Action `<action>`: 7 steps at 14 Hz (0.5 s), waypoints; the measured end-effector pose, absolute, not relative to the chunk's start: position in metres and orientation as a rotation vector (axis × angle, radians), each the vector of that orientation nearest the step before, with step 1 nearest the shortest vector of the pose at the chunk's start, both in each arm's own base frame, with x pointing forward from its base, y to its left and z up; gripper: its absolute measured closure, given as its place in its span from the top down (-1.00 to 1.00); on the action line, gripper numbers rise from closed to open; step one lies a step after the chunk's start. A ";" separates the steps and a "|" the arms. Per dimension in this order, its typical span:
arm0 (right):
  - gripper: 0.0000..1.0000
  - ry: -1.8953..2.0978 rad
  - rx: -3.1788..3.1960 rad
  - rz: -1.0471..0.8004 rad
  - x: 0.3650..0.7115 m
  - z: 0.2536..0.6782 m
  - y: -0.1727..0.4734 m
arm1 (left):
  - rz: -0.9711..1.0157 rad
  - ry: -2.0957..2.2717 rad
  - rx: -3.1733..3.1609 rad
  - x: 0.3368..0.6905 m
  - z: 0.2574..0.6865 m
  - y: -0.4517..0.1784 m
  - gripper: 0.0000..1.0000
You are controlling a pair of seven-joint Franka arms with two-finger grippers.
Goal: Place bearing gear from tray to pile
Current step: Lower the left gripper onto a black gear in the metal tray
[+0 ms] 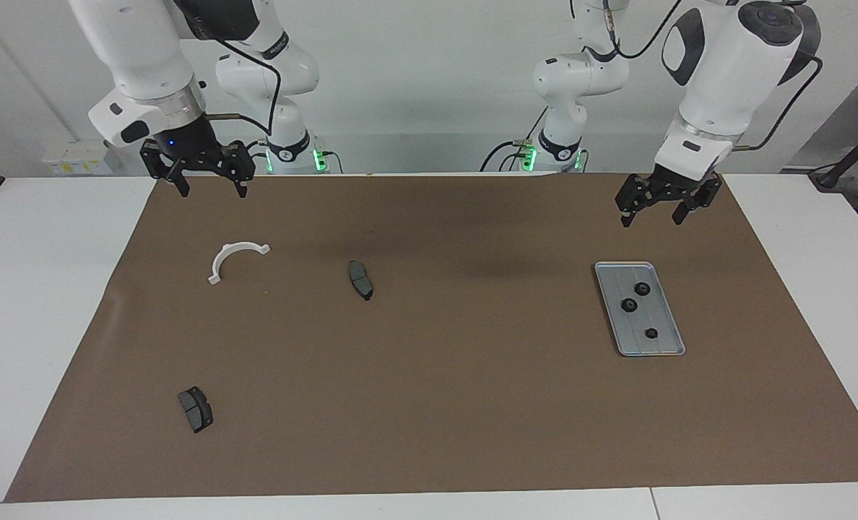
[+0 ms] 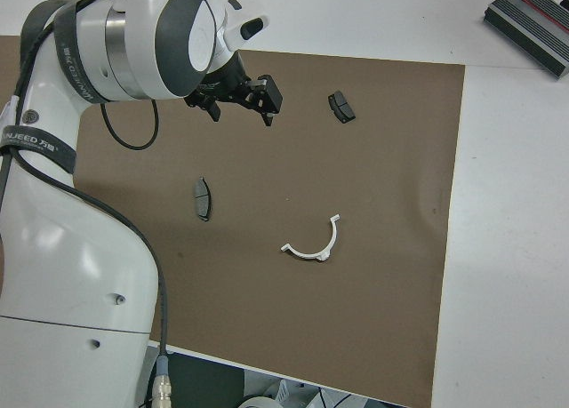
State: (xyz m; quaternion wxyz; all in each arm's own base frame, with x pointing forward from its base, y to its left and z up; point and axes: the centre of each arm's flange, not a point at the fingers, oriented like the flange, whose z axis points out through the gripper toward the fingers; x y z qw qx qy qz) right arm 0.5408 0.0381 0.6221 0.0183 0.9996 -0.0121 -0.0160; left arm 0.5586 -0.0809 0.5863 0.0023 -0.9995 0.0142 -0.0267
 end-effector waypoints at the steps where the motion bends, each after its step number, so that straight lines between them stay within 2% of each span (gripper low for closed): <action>1: 1.00 -0.038 3.104 -0.050 0.541 0.622 0.038 | -0.083 0.043 -3.135 0.559 0.586 -0.080 1.00; 7: 1.00 -0.038 3.104 -0.050 0.541 0.622 0.038 | -0.089 0.032 -3.137 0.562 0.579 -0.076 1.00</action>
